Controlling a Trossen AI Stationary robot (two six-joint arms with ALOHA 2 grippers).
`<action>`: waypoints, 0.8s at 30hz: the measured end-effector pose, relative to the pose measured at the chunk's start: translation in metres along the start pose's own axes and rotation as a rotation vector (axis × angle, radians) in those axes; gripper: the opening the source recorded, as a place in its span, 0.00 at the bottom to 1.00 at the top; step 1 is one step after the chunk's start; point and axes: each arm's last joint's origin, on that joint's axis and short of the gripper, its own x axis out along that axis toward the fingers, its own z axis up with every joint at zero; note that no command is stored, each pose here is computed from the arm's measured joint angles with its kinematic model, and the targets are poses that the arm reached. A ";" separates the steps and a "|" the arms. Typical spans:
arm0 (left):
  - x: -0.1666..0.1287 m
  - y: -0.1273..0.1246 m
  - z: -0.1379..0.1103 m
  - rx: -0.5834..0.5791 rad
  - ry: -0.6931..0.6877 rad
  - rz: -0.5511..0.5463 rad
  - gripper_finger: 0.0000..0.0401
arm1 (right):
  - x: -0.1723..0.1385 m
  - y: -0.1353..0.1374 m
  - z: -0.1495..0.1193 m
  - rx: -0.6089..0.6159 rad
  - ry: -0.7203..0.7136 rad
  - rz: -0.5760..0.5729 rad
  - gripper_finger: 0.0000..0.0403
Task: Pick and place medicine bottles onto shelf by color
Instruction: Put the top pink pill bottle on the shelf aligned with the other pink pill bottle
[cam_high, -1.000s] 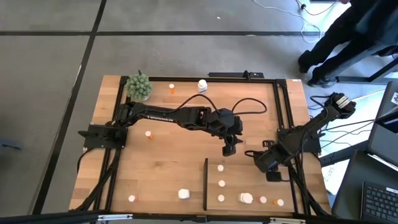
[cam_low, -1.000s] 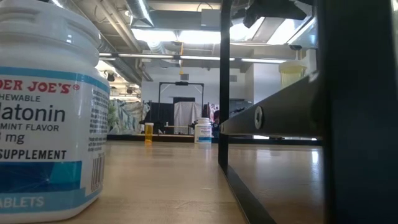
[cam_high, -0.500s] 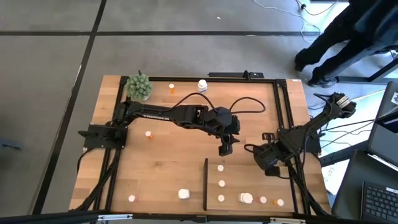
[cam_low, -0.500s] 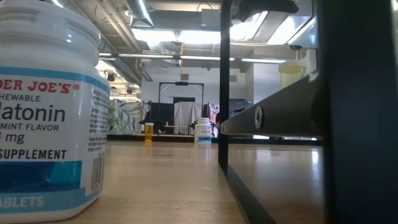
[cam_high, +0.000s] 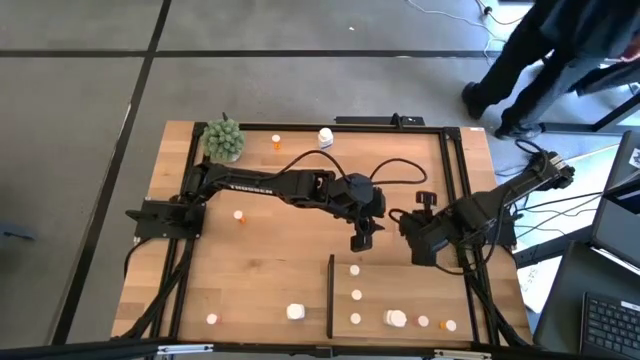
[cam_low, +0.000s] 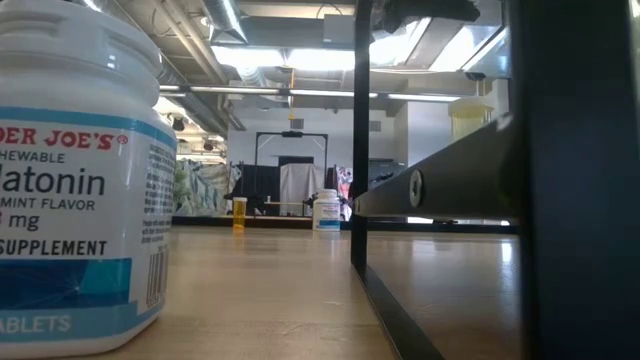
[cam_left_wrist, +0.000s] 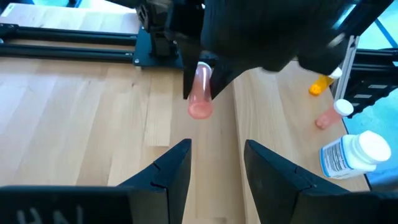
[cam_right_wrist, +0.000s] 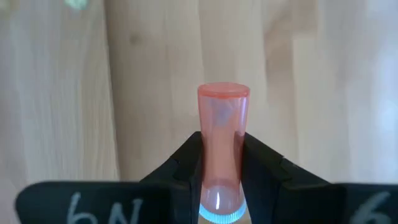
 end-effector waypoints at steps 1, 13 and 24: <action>0.000 0.000 0.000 0.000 0.000 0.000 0.35 | -0.003 -0.002 0.003 -0.001 -0.021 -0.007 0.21; 0.000 0.000 0.001 0.001 -0.006 0.003 0.35 | -0.014 -0.007 0.030 -0.052 -0.219 0.001 0.21; 0.001 0.002 0.000 0.000 -0.011 0.057 0.35 | -0.012 -0.012 0.033 -0.048 -0.232 -0.023 0.21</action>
